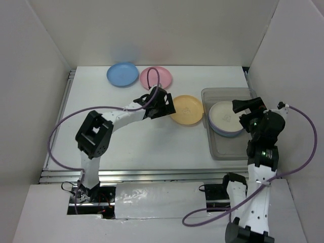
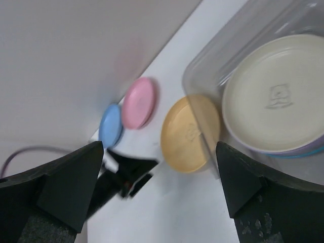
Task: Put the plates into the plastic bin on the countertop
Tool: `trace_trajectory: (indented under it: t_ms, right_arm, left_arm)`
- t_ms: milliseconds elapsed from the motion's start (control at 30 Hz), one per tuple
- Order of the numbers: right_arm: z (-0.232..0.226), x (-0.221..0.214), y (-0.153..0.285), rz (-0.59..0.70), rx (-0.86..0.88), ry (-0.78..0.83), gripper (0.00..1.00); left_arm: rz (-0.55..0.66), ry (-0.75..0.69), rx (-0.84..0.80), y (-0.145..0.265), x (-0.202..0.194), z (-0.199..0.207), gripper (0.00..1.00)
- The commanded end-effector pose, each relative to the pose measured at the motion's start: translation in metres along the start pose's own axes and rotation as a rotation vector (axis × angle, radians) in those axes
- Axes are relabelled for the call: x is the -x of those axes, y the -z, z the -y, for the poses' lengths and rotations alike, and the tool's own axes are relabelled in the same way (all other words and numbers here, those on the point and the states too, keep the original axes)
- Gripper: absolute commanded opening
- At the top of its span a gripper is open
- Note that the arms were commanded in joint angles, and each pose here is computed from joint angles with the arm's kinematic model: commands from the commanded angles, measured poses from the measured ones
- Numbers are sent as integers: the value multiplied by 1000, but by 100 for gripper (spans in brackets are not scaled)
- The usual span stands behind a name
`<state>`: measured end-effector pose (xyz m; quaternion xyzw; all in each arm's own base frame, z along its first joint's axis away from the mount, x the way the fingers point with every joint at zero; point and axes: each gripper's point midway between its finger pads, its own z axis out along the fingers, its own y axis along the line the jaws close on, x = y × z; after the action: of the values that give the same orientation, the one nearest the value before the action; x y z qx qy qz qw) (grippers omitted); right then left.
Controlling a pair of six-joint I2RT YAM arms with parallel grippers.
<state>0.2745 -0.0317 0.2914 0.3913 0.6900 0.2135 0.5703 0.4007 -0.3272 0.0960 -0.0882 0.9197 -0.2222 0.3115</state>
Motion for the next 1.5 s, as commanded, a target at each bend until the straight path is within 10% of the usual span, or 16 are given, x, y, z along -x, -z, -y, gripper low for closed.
trace_trajectory:
  t_ms: [0,200,433,667,1133,1200,1367,1467]
  right_arm:
    - [-16,-40,14,-159,150,10,100]
    - [-36,-51,41,-219,220,105,100]
    - [-55,-45,63,-180,298,114,100]
    - [-56,-77,44,-335,379,106,100]
    - [-56,-189,-24,-617,205,323,95]
    - [-53,-196,-23,-625,196,314,82]
    - [-58,-191,-20,-547,169,296,3]
    - [-61,-177,-22,-481,114,314,0]
  left_arm:
    - [-3,71,-98,-37,15,25,99]
    - [-6,83,-11,-82,11,18,93]
    - [5,86,203,-77,-5,-15,0]
    - [240,145,515,50,16,-77,0]
    - [255,-49,5,173,28,20,0]
    - [254,-49,-18,179,28,23,0]
    - [289,-43,-16,197,39,22,0]
    - [295,-45,54,200,41,9,32]
